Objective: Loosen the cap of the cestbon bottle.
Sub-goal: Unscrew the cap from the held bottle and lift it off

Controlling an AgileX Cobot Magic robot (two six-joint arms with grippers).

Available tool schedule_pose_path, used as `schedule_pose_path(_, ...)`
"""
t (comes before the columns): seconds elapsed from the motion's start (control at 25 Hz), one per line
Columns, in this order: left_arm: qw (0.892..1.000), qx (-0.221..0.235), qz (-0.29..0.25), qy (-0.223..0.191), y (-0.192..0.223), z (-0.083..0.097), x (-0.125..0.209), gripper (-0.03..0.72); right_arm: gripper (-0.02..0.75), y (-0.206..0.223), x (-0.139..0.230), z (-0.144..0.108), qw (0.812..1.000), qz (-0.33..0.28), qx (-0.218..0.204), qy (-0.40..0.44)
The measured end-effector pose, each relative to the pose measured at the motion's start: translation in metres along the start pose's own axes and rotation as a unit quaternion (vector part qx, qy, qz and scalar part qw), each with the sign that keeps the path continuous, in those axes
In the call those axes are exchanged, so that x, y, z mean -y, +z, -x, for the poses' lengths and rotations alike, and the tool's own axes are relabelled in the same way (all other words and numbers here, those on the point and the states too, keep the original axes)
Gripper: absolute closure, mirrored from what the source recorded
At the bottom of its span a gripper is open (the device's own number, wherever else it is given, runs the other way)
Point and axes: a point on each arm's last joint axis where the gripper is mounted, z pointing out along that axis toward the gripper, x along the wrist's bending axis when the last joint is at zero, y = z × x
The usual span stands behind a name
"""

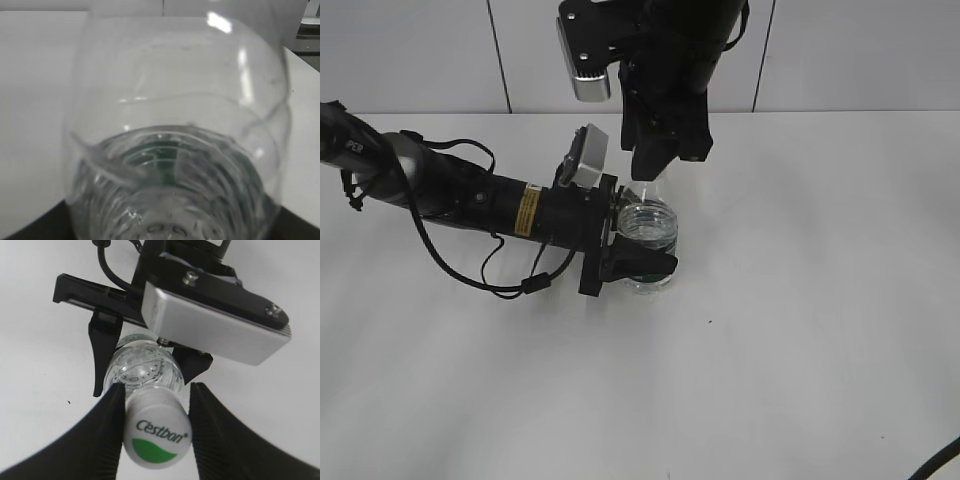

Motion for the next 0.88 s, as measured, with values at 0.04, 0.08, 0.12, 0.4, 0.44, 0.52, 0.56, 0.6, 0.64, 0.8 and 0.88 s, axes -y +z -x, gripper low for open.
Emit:
schedule_pose_path(0.04, 1.000, 0.000, 0.000, 0.000, 0.0000, 0.0000, 0.0000, 0.286, 0.434, 0.0000, 0.0000, -0.0001, 1.000, 0.000, 0.000, 0.000)
schedule_pose_path(0.08, 1.000, 0.000, 0.000, 0.000, 0.0000, 0.0000, 0.0000, 0.286, 0.434, 0.0001, -0.0003, -0.0002, 1.000, 0.000, -0.001, 0.000)
schedule_pose_path(0.12, 1.000, 0.000, 0.000, 0.000, 0.0000, 0.0000, 0.0000, 0.286, 0.434, 0.0001, -0.0003, -0.0002, 1.000, 0.000, -0.001, 0.000)
schedule_pose_path(0.4, 1.000, 0.003, 0.000, 0.000, -0.0005, 0.0004, 0.0001, 0.286, 0.385, 0.0001, -0.0003, -0.0002, 1.000, 0.000, -0.001, -0.001)
schedule_pose_path(0.44, 1.000, 0.005, 0.000, 0.001, -0.0005, 0.0007, 0.0001, 0.286, 0.369, 0.0001, -0.0005, -0.0002, 1.000, 0.001, -0.001, -0.001)
schedule_pose_path(0.52, 1.000, 0.009, 0.001, 0.002, -0.0005, 0.0015, 0.0000, 0.286, 0.335, 0.0001, -0.0008, -0.0002, 1.000, 0.003, 0.000, -0.002)
schedule_pose_path(0.56, 1.000, 0.011, 0.001, 0.003, -0.0005, 0.0019, 0.0000, 0.286, 0.321, 0.0001, -0.0009, -0.0002, 1.000, 0.003, -0.001, -0.001)
schedule_pose_path(0.6, 1.000, 0.013, 0.001, 0.003, -0.0005, 0.0023, 0.0000, 0.286, 0.306, 0.0000, -0.0013, -0.0002, 1.000, 0.006, -0.001, -0.001)
schedule_pose_path(0.64, 1.000, 0.014, 0.000, 0.004, -0.0005, 0.0025, 0.0001, 0.286, 0.293, 0.0001, -0.0015, -0.0003, 1.000, 0.006, -0.001, 0.001)
schedule_pose_path(0.8, 1.000, 0.016, 0.000, 0.004, -0.0005, 0.0029, 0.0001, 0.286, 0.273, 0.0000, -0.0009, -0.0001, 1.000, 0.007, -0.001, 0.021)
schedule_pose_path(0.88, 1.000, 0.017, 0.000, 0.004, -0.0005, 0.0030, 0.0001, 0.286, 0.272, -0.0008, -0.0012, 0.0003, 0.999, 0.008, 0.000, 0.045)
